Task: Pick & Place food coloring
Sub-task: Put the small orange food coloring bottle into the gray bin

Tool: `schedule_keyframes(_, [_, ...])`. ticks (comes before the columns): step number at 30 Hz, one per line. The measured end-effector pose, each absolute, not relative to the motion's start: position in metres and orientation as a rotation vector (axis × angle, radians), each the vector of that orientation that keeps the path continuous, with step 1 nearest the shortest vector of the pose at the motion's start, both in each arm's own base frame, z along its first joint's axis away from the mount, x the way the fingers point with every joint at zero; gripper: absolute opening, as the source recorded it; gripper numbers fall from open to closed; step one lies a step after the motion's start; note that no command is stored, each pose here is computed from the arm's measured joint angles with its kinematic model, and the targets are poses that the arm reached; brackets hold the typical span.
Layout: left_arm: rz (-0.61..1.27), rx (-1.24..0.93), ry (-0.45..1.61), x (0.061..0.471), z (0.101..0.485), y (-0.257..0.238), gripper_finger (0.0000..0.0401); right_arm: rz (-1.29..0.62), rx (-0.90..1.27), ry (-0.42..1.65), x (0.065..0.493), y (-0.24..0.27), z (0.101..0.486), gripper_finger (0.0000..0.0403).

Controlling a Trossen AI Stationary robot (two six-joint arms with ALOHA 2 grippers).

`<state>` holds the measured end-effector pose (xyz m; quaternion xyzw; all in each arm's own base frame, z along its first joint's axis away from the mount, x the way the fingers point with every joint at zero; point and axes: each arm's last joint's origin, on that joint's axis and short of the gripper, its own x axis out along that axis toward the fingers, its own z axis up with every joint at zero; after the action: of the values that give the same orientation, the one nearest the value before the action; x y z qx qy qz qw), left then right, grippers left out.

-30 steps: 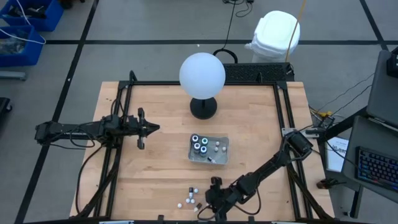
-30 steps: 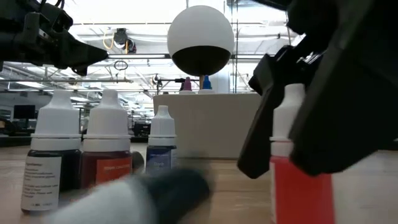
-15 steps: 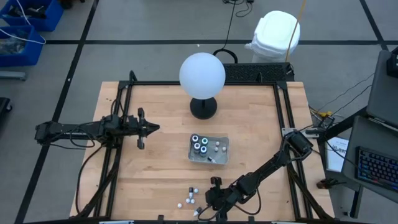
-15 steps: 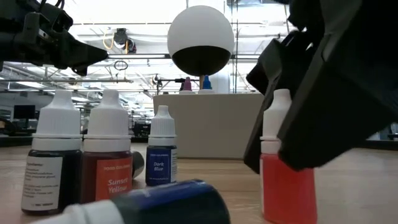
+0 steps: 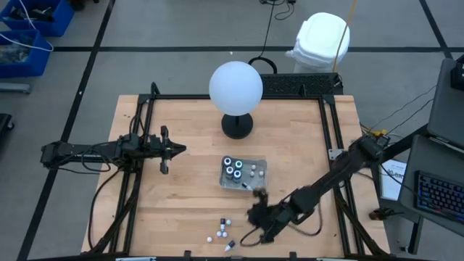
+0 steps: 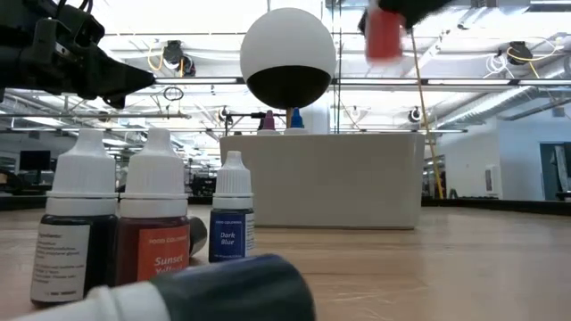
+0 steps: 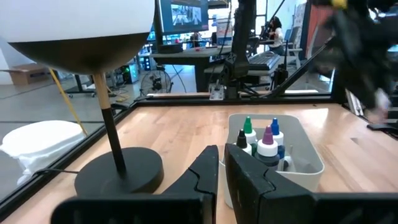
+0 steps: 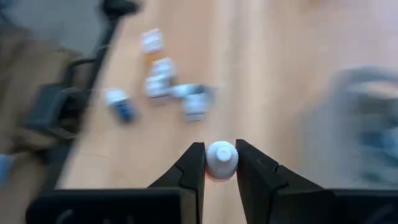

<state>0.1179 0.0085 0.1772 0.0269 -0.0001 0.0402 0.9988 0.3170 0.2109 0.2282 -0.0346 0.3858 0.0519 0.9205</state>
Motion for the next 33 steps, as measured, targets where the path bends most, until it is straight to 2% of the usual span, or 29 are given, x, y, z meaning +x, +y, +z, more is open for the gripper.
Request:
schedule_keyframes(5, [0.081,0.058,0.0,0.118,0.177,0.009,0.0037,-0.123,-0.168,0.751,0.294,0.161,0.28,0.0055])
schedule_keyframes(9, [0.081,0.073,0.002,0.118,0.177,0.009,0.0037,-0.221,-0.17,0.746,0.283,0.119,0.291,0.0055])
schedule_keyframes(17, [0.126,0.075,0.014,0.118,0.176,0.01,0.0037,-0.168,-0.078,0.698,0.279,0.064,0.244,0.0055])
schedule_keyframes(23, [0.131,0.081,0.014,0.118,0.176,0.01,0.0037,-0.106,-0.044,0.675,0.279,0.054,0.211,0.0055])
schedule_keyframes(33, [0.151,0.097,0.001,0.118,0.178,0.011,0.0037,-0.099,-0.096,0.707,0.296,0.051,0.186,0.0055])
